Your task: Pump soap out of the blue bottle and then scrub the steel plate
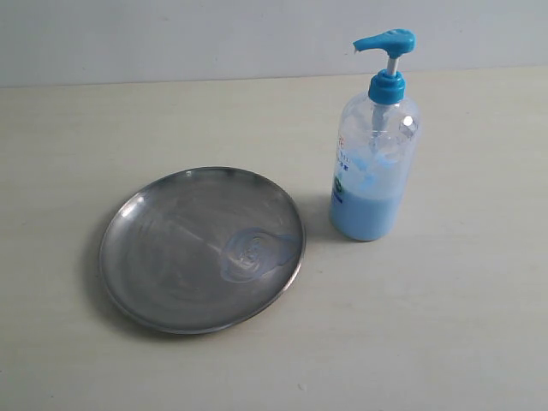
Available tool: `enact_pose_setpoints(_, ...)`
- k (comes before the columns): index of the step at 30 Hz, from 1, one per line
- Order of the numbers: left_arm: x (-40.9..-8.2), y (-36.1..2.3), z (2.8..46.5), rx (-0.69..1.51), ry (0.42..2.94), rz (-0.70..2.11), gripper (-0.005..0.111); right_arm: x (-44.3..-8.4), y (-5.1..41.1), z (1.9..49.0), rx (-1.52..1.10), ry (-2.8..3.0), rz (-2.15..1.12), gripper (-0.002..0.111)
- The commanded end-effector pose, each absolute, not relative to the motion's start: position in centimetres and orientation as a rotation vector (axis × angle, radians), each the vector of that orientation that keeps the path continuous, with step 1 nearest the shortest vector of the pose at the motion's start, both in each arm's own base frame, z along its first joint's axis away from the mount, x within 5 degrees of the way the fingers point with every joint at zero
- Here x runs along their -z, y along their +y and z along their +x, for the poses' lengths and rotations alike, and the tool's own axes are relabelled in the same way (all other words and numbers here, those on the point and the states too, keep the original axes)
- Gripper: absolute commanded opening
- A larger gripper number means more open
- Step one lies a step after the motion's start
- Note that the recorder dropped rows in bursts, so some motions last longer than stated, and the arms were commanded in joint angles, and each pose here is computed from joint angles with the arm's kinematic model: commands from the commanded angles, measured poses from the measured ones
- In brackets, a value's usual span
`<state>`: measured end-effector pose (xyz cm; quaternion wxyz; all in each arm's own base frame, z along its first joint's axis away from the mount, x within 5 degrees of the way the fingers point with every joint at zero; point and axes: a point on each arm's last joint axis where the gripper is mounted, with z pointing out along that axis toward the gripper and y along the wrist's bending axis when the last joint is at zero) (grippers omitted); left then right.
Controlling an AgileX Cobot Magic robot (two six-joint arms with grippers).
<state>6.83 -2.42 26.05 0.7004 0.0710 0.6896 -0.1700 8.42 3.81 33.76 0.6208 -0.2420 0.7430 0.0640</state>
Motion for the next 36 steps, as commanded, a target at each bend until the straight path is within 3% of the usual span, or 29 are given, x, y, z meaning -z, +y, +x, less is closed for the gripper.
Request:
enact_pose_setpoints(1, -23.7, -1.8, 6.5, 0.350, 1.531, 0.087, 0.000, -33.7, 3.8, 8.4, -0.150, 1.698, -0.552, 0.000)
enact_pose_setpoints(7, -21.1, -1.3, 6.0, 0.300, 1.535, 0.049, 0.000, -33.7, 3.8, 8.4, -0.150, 1.698, -0.552, 0.000)
enact_pose_setpoints(36, -18.7, -0.7, 5.4, 0.195, 1.780, -0.011, 0.000, -33.7, 3.8, 8.4, -0.150, 1.698, -0.552, 0.000)
